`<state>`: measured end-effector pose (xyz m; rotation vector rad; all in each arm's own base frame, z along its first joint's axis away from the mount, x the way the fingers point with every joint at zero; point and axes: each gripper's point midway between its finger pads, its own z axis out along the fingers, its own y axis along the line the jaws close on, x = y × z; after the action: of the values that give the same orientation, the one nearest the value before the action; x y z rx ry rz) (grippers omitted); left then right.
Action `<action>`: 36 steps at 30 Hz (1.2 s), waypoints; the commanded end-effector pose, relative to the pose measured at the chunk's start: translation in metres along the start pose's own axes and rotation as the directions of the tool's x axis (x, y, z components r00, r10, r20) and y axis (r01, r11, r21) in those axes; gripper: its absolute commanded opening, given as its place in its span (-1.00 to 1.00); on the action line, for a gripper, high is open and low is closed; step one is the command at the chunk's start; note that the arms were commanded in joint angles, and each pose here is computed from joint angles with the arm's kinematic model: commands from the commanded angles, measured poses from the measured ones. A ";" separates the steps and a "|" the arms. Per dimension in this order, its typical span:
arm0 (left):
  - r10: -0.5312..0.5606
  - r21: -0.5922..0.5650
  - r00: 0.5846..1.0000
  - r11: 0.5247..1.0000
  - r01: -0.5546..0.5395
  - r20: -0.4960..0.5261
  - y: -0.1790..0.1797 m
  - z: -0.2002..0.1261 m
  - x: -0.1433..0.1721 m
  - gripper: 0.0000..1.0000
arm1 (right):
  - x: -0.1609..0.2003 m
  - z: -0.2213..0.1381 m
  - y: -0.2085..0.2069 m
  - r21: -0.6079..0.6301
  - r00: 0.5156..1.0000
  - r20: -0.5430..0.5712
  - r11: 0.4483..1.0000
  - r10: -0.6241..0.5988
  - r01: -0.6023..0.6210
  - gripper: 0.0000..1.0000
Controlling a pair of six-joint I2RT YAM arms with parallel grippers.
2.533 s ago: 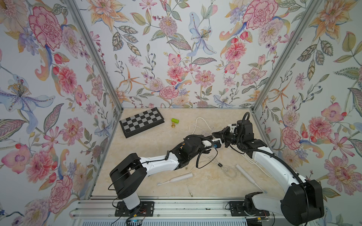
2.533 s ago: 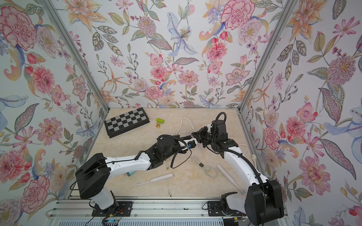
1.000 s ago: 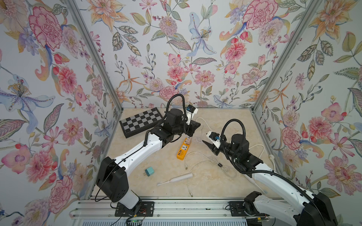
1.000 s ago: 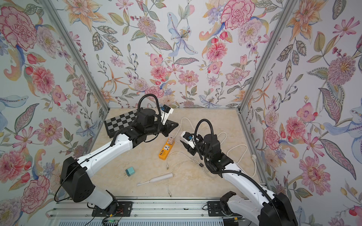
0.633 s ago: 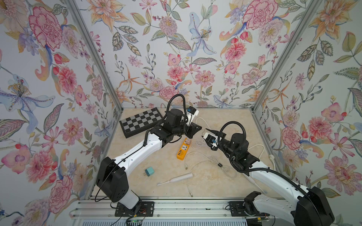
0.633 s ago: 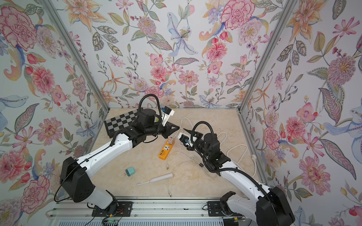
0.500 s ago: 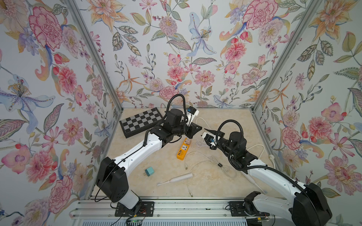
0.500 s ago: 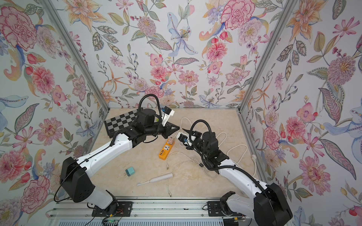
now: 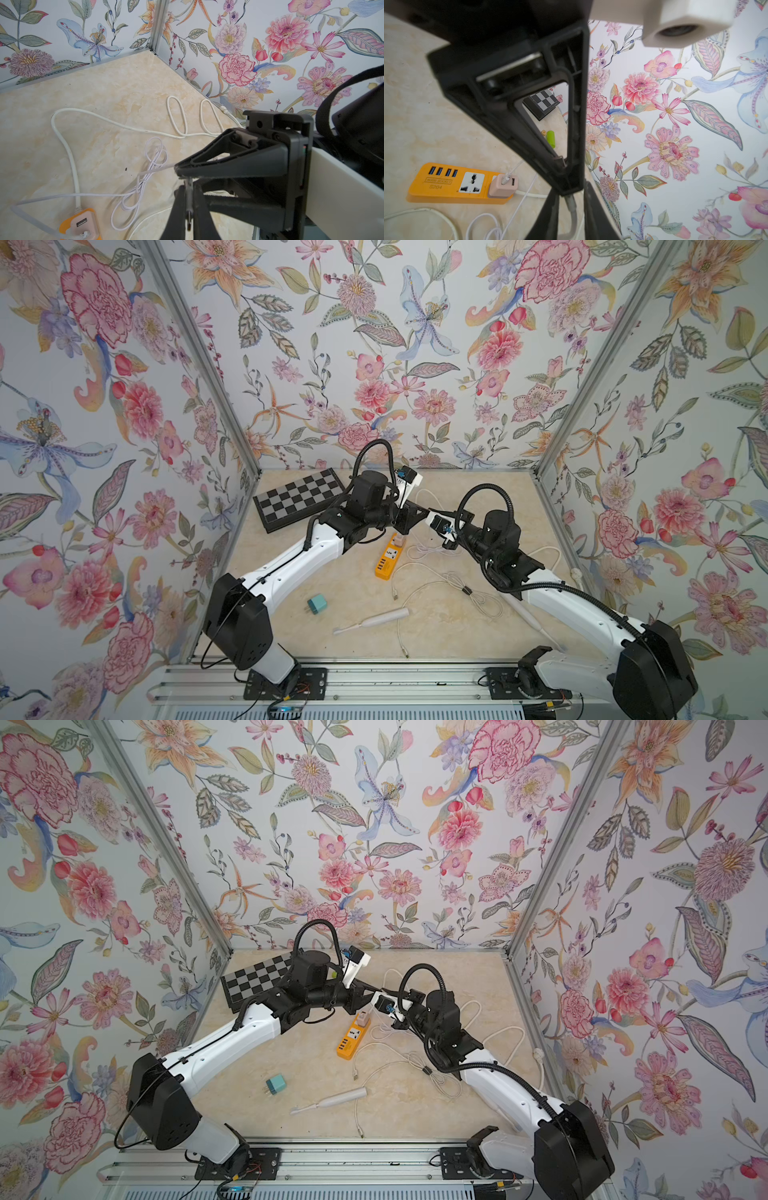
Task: Charge the electric toothbrush
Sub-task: Pick up the charging cable from the center of the board, then pick up the electric toothbrush from the center of the board.
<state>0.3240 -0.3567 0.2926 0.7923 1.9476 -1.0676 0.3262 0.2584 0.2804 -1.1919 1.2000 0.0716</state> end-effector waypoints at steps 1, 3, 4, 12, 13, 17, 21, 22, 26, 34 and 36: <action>0.013 0.049 0.998 0.999 -0.016 0.059 -0.020 -0.013 -0.024 -1.00 | -0.007 0.003 -0.007 0.000 1.000 0.016 1.000 -0.009 0.009 -0.66; 0.011 0.047 0.998 0.999 -0.014 0.062 -0.020 -0.013 -0.025 -1.00 | -0.007 0.003 -0.007 -0.003 1.000 0.016 1.000 -0.005 0.005 -0.69; 0.009 0.047 0.998 0.999 -0.012 0.059 -0.019 -0.012 -0.023 -1.00 | -0.006 0.004 -0.007 -0.004 1.000 0.014 1.000 -0.002 0.003 -0.71; -0.002 0.033 0.999 0.999 0.001 0.054 -0.016 -0.011 -0.021 -0.89 | -0.005 0.003 -0.006 -0.003 1.000 0.009 1.000 0.006 -0.006 -1.00; -0.004 0.029 0.998 1.000 0.002 0.055 -0.015 -0.011 -0.021 -0.80 | -0.005 0.003 -0.007 -0.003 1.000 0.009 1.000 0.008 -0.008 -1.00; -0.021 -0.020 0.998 1.000 0.022 0.067 -0.009 -0.016 -0.022 -0.20 | -0.002 0.001 -0.010 0.012 0.999 -0.017 0.999 0.049 -0.049 -1.00; -0.081 -0.143 0.988 0.985 0.100 0.135 0.006 -0.035 -0.025 -0.02 | 0.006 -0.003 -0.018 0.039 0.980 -0.055 0.981 0.190 -0.188 -1.00; -0.112 -0.174 0.982 0.975 0.138 0.151 0.011 -0.039 -0.021 0.00 | 0.011 -0.003 -0.020 0.045 0.969 -0.069 0.971 0.236 -0.233 -1.00; -0.303 -0.282 0.920 0.886 0.369 0.250 0.035 -0.063 0.017 0.01 | 0.030 0.002 -0.015 0.045 0.893 -0.169 0.909 0.416 -0.415 -1.00; -0.630 -0.340 0.669 0.576 0.743 0.395 0.025 -0.082 0.131 0.07 | 0.053 0.001 -0.008 0.099 0.676 -0.228 0.707 0.701 -0.700 -1.00; -0.696 -0.344 0.597 0.490 0.801 0.399 0.015 -0.080 0.159 0.09 | 0.058 -0.001 -0.011 0.119 0.612 -0.232 0.646 0.756 -0.754 -1.00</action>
<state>0.2353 -0.2739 0.1984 -0.1684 2.2780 -0.9796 0.3550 0.2268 0.2495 -0.7505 1.7755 0.4328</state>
